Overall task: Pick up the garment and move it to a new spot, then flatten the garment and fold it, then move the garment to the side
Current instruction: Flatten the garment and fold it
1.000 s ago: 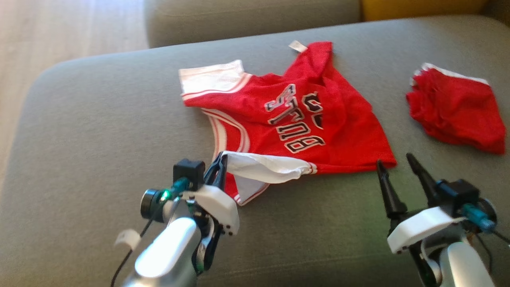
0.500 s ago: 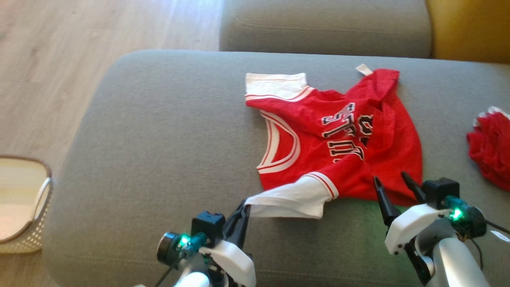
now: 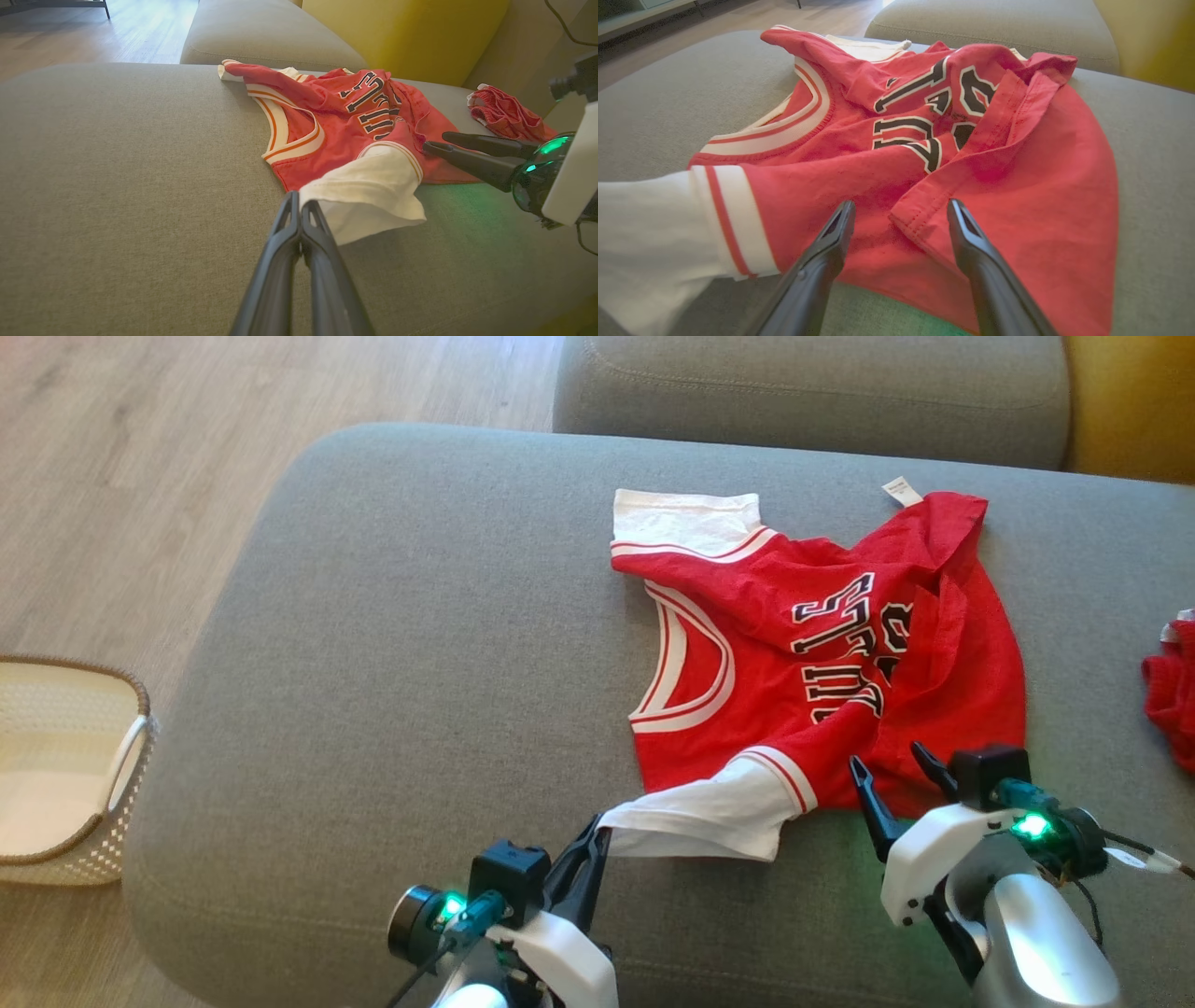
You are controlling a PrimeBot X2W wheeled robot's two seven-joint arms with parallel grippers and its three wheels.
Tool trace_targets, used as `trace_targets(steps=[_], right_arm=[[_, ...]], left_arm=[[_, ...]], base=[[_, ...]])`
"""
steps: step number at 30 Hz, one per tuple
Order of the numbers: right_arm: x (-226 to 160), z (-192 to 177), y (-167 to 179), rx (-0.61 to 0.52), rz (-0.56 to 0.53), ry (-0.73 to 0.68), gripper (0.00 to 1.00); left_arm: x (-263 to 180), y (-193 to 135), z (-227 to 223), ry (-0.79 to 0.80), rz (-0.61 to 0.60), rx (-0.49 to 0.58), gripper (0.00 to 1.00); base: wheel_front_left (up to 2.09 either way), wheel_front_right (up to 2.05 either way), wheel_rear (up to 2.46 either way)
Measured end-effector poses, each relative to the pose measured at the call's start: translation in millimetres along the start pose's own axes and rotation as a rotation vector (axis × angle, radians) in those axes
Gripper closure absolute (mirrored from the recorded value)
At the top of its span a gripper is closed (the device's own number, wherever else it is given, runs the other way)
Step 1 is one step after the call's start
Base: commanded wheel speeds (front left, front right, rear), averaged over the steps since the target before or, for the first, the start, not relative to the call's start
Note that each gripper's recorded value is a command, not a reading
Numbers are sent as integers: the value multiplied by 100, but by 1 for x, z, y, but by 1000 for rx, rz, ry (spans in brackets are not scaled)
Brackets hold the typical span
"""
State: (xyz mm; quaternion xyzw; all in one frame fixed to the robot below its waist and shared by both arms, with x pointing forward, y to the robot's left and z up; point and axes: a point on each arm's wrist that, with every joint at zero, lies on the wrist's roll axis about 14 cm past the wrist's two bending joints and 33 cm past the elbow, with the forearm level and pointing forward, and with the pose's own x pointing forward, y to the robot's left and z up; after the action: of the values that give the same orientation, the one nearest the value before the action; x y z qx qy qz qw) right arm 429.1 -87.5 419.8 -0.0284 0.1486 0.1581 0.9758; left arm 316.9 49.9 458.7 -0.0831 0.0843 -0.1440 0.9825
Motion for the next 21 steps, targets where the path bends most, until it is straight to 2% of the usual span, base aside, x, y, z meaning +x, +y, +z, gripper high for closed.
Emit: trace_targets(steps=[19, 20, 21], right_arm=[[16, -19, -3, 0, -6, 66, 0], [17, -20, -3, 0, -6, 72, 12], [17, -21, -3, 3, -8, 76, 57]], left_arm=[[1, 3, -5, 16, 18, -17, 100], [2, 3, -6, 18, 19, -17, 100], [2, 3, -6, 19, 20, -18, 100]], base=[[0, 0, 0], [0, 0, 0], [0, 0, 0]])
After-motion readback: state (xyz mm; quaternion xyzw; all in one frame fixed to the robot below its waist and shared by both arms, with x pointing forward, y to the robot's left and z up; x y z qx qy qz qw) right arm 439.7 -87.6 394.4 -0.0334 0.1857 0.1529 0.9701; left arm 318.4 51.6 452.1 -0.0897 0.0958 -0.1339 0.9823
